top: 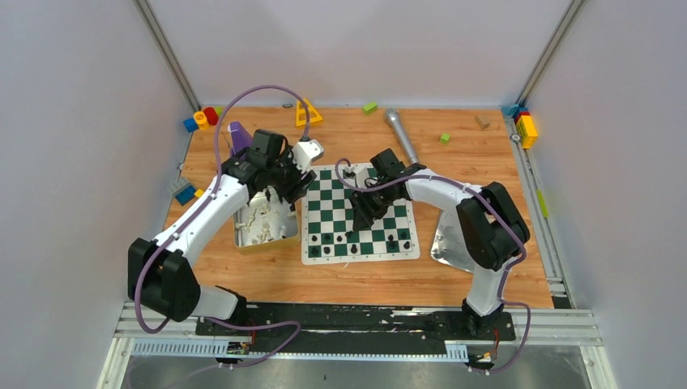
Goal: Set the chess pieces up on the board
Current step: Pick up the chess piece from the chessboard.
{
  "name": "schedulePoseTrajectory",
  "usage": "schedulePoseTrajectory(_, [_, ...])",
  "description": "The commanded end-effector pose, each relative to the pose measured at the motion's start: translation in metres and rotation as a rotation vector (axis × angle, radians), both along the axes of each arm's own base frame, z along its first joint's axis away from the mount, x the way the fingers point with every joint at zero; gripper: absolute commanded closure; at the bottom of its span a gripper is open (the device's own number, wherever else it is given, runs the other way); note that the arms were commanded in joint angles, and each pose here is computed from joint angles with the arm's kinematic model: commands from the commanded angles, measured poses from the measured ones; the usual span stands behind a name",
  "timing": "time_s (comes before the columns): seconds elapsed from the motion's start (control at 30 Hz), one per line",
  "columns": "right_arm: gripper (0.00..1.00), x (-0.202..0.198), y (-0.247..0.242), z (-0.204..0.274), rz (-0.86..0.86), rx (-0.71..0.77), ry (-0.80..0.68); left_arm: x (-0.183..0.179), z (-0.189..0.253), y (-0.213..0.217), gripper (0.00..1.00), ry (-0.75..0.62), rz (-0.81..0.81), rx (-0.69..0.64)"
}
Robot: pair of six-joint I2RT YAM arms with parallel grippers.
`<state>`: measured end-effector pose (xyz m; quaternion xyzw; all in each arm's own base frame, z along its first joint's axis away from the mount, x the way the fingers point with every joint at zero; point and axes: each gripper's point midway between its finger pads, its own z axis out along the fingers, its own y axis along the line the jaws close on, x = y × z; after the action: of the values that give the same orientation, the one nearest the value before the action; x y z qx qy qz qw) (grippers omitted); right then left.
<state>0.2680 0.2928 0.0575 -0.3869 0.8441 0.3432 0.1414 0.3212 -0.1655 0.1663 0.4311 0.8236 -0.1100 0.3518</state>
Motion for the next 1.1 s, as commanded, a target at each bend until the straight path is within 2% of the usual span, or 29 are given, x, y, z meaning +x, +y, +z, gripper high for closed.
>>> schedulePoseTrajectory(0.0, [0.50,0.009,0.007,0.008,0.001,-0.032,-0.089,0.000,0.015,0.018,0.31,-0.040,0.064,-0.025])
schedulePoseTrajectory(0.27, [0.52,0.013,0.022,0.011,0.045,-0.016,-0.124,-0.004,0.016,0.041,0.28,-0.049,0.131,-0.029])
schedulePoseTrajectory(0.6, [0.52,0.008,0.035,0.002,0.206,-0.013,-0.200,-0.008,0.016,0.052,0.28,-0.048,0.158,-0.042])
schedulePoseTrajectory(0.87, [0.52,-0.003,0.031,-0.003,0.220,-0.046,-0.192,-0.008,0.014,0.052,0.28,-0.041,0.158,-0.043])
schedulePoseTrajectory(1.07, [0.56,-0.007,0.032,-0.006,0.216,-0.080,-0.199,-0.007,0.012,0.051,0.28,-0.033,0.155,-0.045])
